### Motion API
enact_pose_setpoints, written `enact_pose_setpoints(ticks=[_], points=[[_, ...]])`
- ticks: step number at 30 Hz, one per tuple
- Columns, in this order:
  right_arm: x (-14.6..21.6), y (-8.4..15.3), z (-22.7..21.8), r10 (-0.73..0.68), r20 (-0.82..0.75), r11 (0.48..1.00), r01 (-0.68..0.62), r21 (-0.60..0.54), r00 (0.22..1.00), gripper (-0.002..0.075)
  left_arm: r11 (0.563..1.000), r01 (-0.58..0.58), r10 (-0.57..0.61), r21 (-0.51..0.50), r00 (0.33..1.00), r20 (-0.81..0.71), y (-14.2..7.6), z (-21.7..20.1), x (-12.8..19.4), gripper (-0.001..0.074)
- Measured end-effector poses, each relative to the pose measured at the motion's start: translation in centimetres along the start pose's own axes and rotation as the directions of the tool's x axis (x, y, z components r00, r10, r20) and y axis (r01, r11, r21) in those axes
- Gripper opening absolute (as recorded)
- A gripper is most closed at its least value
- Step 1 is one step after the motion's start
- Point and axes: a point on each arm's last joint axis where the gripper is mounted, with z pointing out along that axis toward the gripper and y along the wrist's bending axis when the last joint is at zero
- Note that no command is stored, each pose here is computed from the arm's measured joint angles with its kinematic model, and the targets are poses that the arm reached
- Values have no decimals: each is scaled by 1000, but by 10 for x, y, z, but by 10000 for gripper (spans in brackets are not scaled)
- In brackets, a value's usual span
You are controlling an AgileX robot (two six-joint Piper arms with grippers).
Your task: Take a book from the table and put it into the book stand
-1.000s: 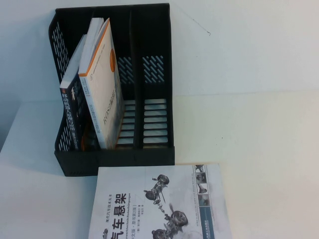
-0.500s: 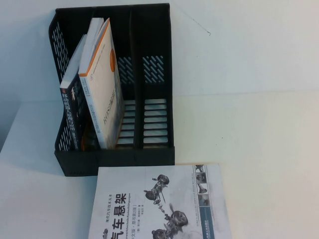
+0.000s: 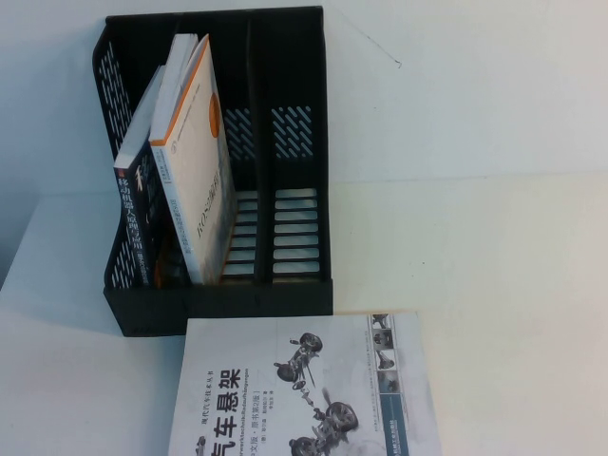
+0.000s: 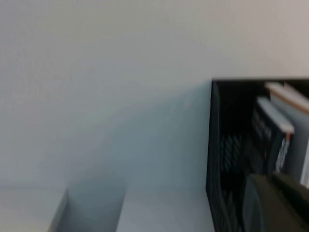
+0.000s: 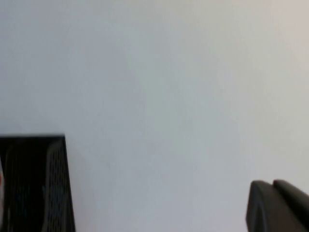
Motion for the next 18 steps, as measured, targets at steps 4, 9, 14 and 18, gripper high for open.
enact_pose_setpoints(ticks=[4, 9, 14, 18], points=[[-10, 3, 11, 25, -288, 1000, -27, -2, 957, 8, 1000, 17, -15, 2, 951, -307, -1, 19, 15, -3], [-1, 11, 42, 118, -572, 988, -152, -10, 811, 8, 992, 128, -109, -18, 757, -644, -5, 46, 45, -3], [26, 19, 76, 108, -767, 974, -221, -45, 632, 8, 987, 160, -76, 36, 643, -762, -12, 71, 48, -3], [51, 27, 107, 89, -860, 951, -300, -77, 503, 8, 980, 194, -71, 43, 549, -833, -14, 89, 53, -3]])
